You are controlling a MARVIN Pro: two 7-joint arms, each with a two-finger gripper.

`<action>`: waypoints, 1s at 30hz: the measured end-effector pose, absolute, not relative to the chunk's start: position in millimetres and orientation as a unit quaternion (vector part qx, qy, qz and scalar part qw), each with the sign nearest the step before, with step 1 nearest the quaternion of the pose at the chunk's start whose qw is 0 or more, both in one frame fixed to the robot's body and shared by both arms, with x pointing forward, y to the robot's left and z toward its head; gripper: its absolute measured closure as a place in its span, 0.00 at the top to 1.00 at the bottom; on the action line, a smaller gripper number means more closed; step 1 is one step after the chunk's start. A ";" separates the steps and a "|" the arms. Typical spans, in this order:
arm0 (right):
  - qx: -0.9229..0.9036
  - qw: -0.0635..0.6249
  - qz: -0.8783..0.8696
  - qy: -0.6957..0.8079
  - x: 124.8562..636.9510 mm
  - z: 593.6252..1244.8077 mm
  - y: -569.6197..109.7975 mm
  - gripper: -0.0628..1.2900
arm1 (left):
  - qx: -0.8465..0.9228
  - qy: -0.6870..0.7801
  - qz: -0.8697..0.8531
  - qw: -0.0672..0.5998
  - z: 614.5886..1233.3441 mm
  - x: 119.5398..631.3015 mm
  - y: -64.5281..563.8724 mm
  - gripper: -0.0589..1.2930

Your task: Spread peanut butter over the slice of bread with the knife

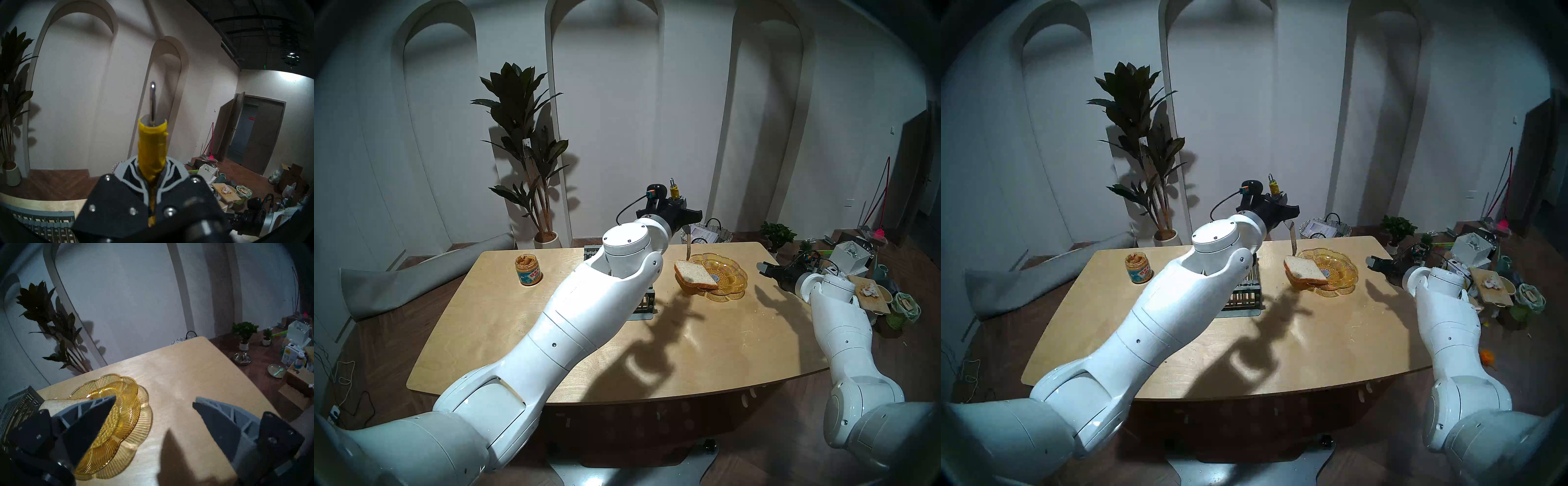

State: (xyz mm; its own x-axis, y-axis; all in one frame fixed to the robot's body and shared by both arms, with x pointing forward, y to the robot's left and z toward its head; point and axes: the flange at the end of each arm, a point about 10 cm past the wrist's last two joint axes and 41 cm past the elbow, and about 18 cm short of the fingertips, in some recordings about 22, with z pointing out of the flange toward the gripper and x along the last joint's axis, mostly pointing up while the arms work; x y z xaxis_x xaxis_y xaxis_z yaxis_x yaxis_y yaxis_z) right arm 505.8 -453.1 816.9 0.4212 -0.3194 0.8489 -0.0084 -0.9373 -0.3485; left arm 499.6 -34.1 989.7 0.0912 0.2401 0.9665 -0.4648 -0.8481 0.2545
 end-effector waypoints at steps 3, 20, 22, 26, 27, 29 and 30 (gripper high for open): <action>-0.832 0.170 -0.519 0.099 506.0 810.0 -450.0 0.95 | 0.698 -0.064 0.664 0.262 987.9 505.1 -40.4 0.06; -0.814 0.278 -0.500 0.100 503.0 797.2 -450.6 0.95 | 0.716 0.018 0.647 0.263 987.9 523.3 -64.1 0.06; -0.812 0.287 -0.498 0.101 501.9 795.7 -451.7 0.95 | 0.716 0.026 0.646 0.263 987.7 524.3 -65.5 0.06; -0.809 0.301 -0.495 0.103 499.7 792.1 -453.5 0.95 | 0.717 0.038 0.645 0.262 987.5 525.6 -67.9 0.06; -0.808 0.304 -0.494 0.104 499.2 791.4 -453.7 0.95 | 0.717 0.040 0.645 0.262 987.5 525.7 -68.3 0.06; -0.806 0.311 -0.492 0.105 497.8 788.8 -454.6 0.95 | 0.716 0.048 0.645 0.261 987.2 526.1 -69.8 0.06; -0.806 0.314 -0.491 0.106 497.2 787.8 -454.9 0.95 | 0.716 0.051 0.645 0.261 987.1 526.1 -70.5 0.06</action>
State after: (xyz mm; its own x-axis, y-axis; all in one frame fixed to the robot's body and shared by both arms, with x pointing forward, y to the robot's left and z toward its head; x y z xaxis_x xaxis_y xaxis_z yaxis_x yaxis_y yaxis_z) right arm 497.2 -454.9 787.8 0.4959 -0.4793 0.7241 0.1376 -0.7799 -0.6105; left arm 526.1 -70.5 987.1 0.1626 0.4095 0.8977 -0.2646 -0.8584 0.4395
